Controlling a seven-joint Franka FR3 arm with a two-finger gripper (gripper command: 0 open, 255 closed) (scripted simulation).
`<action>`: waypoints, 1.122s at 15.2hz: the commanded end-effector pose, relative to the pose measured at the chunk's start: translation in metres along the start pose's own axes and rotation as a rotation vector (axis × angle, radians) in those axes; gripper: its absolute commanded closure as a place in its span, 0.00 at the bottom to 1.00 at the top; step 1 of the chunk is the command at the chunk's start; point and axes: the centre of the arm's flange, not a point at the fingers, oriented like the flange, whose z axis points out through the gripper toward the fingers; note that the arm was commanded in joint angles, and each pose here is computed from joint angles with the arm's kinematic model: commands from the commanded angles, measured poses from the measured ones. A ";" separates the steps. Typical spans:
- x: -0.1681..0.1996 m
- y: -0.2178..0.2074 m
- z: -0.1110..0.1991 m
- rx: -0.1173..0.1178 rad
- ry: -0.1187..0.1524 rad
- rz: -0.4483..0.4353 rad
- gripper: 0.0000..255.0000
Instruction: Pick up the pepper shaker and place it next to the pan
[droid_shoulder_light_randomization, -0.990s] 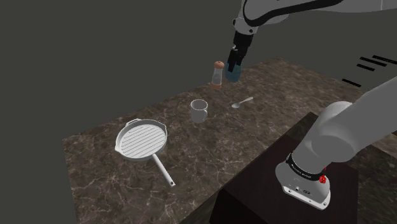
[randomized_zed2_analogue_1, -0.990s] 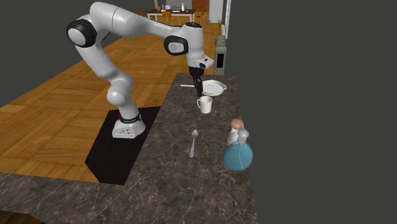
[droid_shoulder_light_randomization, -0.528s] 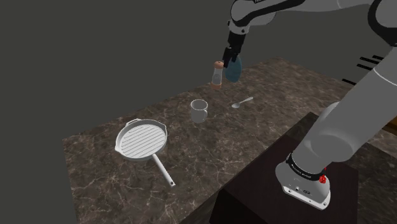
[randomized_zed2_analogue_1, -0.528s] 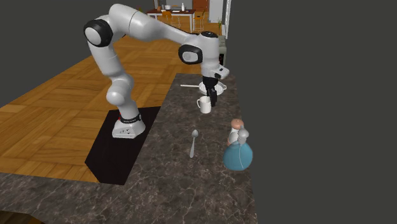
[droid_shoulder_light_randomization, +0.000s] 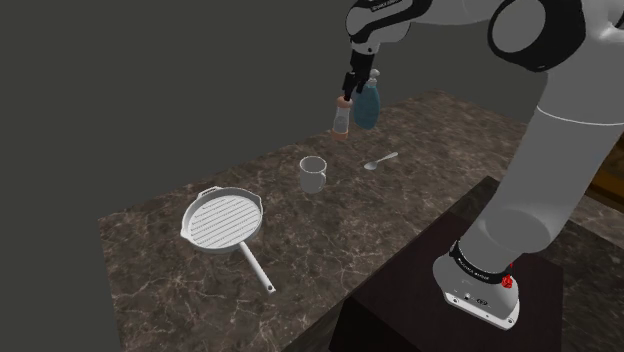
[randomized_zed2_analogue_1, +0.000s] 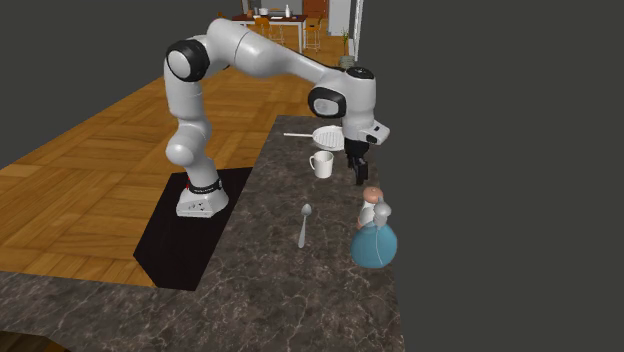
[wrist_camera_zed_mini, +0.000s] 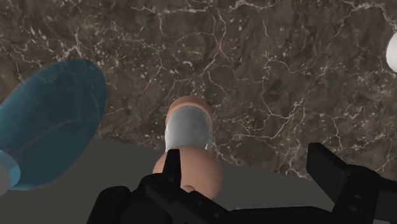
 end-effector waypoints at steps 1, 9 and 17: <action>0.016 0.020 0.011 -0.002 0.003 0.002 0.00; 0.034 0.042 0.047 -0.004 0.005 0.005 0.00; 0.034 0.042 0.060 -0.004 0.005 0.005 0.00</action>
